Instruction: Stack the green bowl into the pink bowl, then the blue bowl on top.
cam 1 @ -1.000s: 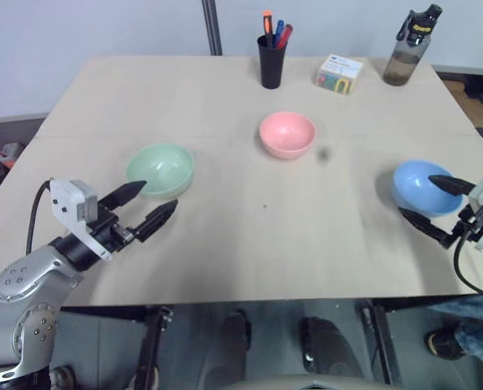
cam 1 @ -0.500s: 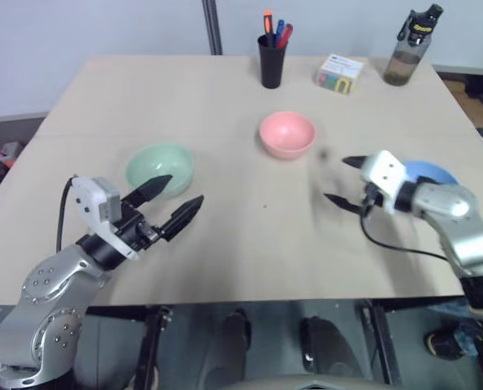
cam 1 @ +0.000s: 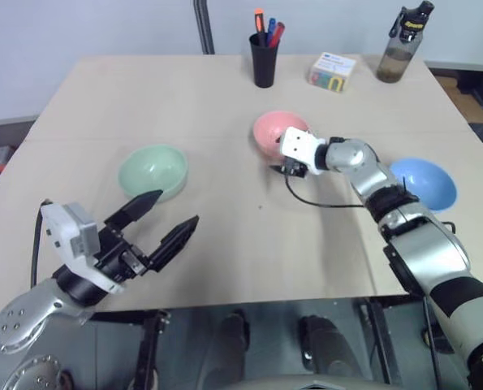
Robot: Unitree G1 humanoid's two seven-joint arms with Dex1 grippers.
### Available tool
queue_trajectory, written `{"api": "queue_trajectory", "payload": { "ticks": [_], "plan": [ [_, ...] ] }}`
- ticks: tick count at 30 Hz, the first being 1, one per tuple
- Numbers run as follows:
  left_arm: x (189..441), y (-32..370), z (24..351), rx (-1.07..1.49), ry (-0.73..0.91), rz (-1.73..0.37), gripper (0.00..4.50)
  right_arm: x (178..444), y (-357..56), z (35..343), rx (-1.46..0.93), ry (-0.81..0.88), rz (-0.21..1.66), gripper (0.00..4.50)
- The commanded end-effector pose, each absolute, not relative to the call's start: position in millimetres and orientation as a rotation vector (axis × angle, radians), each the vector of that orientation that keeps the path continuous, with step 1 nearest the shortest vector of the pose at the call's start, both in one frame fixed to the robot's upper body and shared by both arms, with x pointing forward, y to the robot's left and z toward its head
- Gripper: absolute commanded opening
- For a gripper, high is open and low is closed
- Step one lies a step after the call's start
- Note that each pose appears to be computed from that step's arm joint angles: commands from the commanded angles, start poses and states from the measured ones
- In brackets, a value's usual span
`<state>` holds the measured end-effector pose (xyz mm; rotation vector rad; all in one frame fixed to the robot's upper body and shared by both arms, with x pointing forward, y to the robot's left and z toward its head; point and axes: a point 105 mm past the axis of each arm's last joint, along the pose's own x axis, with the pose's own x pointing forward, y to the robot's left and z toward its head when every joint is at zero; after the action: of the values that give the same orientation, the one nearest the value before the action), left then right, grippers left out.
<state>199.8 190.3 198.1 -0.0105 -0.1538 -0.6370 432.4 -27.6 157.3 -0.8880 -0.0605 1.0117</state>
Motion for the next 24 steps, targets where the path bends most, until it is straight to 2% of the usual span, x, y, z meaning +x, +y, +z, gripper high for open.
{"api": "queue_trajectory", "payload": {
  "ticks": [1, 5, 11, 14, 17, 20, 21, 22, 23, 24],
  "plan": [
    [192, 186, 210, 0.030, -0.211, -0.632, 4.50, 433, -18, 172, -0.927, -0.120, 1.018, 1.65],
    [190, 185, 210, 0.031, -0.219, -0.619, 4.50, 434, -15, 174, -0.957, -0.130, 1.011, 0.08],
    [191, 186, 209, 0.036, -0.220, -0.621, 4.50, 426, -10, 183, -0.995, -0.193, 1.090, 0.08],
    [193, 186, 207, 0.036, -0.217, -0.629, 4.50, 405, -14, 180, -0.945, -0.173, 1.272, 0.08],
    [197, 190, 205, 0.033, -0.209, -0.631, 4.50, 366, -25, 169, -0.905, -0.151, 1.439, 0.08],
    [202, 193, 204, 0.033, -0.200, -0.620, 4.50, 339, -32, 160, -0.884, -0.101, 1.486, 0.08],
    [204, 194, 203, 0.035, -0.195, -0.617, 4.50, 333, -34, 158, -0.877, -0.077, 1.490, 0.71],
    [207, 196, 202, 0.049, -0.188, -0.608, 4.50, 328, -35, 155, -0.862, -0.052, 1.496, 0.84],
    [211, 198, 201, 0.060, -0.180, -0.596, 4.50, 324, -35, 154, -0.845, -0.032, 1.495, 1.32],
    [214, 200, 200, 0.070, -0.174, -0.586, 4.50, 322, -34, 154, -0.831, -0.021, 1.491, 1.60]
  ]
}}
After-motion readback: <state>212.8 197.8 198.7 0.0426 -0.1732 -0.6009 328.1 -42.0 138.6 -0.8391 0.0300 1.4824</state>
